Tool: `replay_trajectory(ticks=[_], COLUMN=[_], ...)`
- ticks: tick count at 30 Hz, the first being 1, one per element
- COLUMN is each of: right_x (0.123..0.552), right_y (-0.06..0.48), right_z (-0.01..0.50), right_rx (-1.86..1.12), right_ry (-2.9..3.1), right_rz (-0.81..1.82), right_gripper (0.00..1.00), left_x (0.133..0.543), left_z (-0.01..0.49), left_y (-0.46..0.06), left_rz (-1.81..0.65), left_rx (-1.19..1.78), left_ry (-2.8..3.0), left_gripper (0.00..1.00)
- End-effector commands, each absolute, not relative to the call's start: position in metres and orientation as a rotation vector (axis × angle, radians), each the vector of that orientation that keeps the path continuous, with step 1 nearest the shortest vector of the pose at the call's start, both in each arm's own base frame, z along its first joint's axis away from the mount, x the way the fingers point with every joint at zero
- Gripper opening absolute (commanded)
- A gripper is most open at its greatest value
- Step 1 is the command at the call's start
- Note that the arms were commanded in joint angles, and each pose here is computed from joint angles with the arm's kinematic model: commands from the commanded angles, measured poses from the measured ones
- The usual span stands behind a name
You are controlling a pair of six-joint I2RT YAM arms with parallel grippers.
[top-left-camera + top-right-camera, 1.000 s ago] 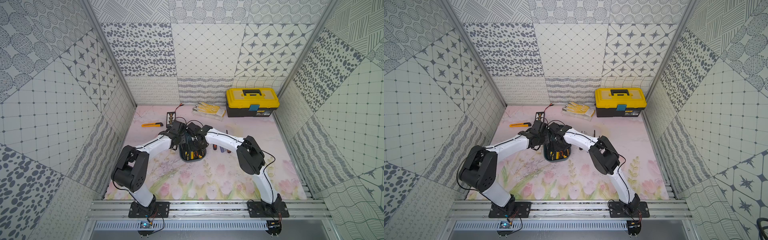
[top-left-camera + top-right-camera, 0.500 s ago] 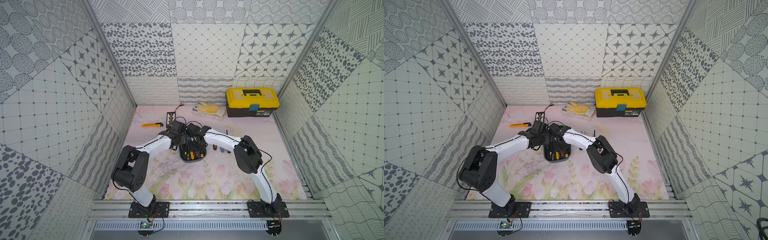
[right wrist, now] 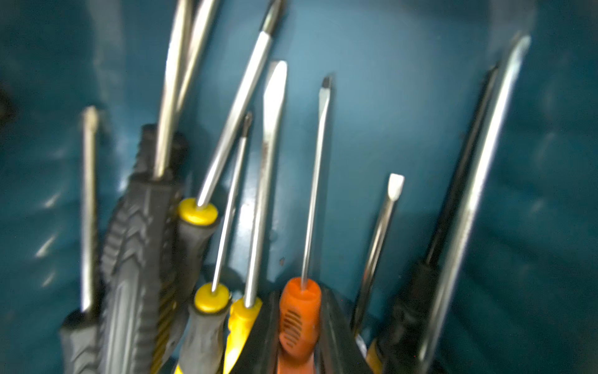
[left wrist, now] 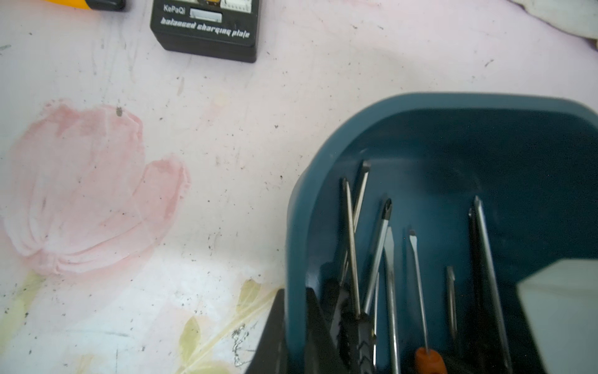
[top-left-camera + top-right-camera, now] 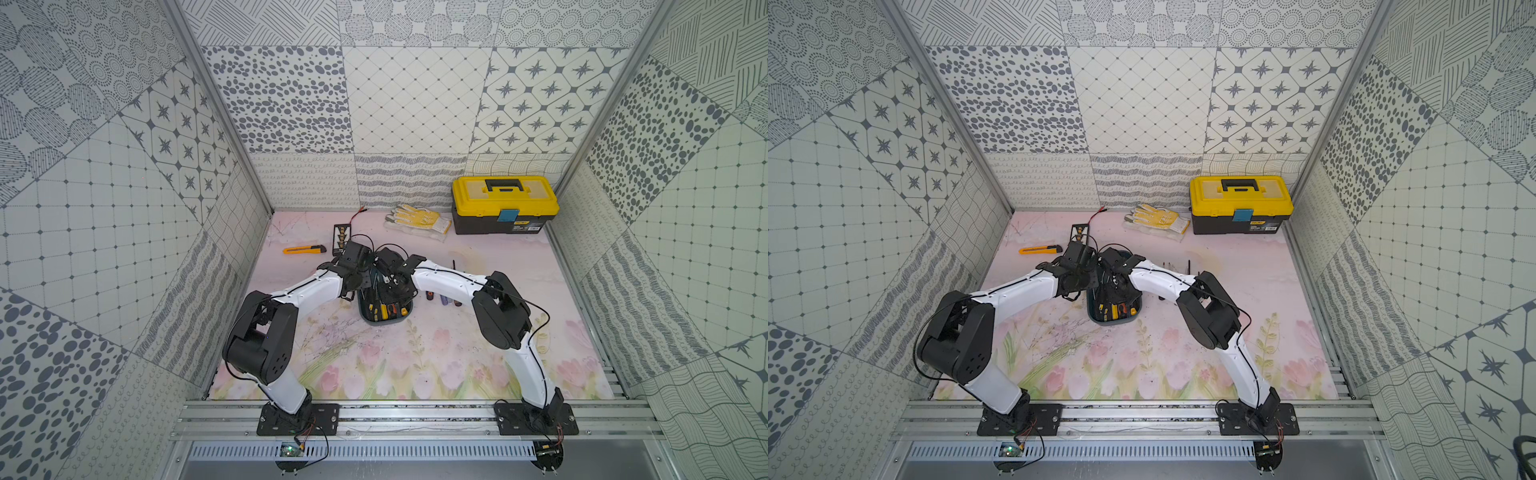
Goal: Take out the screwdriver from the storage box
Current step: Pick up the screwdriver from the storage box, then place the screwdriver at the center of the board.
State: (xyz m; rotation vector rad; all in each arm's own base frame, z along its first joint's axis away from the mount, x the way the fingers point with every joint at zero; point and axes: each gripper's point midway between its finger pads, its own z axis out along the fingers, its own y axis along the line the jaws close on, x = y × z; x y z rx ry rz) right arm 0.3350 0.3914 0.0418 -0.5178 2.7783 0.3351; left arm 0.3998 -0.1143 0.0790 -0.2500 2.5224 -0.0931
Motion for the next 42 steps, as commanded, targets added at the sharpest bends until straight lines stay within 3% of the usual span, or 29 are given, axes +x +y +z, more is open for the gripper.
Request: replay_trajectory(ticks=[1, 19, 29, 35, 42], right_x=[0.347, 0.369, 0.395, 0.400, 0.395], right_y=[0.413, 0.395, 0.278, 0.194, 0.135], right_z=[0.089, 0.150, 0.166, 0.141, 0.103], right_rx=[-0.501, -0.444, -0.230, -0.054, 0.023], right_ry=[2.633, 2.488, 2.500, 2.595, 2.706], right_rz=[0.496, 0.518, 0.413, 0.261, 0.117], right_gripper=[0.00, 0.00, 0.00, 0.00, 0.00], left_x=[0.417, 0.417, 0.416, 0.415, 0.416], left_z=[0.095, 0.094, 0.092, 0.091, 0.094], left_y=[-0.114, -0.112, -0.112, -0.112, -0.111], left_rz=[-0.092, -0.080, -0.081, -0.079, -0.079], left_rx=[-0.251, -0.251, -0.255, -0.251, -0.251], left_ry=[2.430, 2.435, 2.440, 2.443, 2.440], left_gripper=[0.00, 0.00, 0.00, 0.00, 0.00])
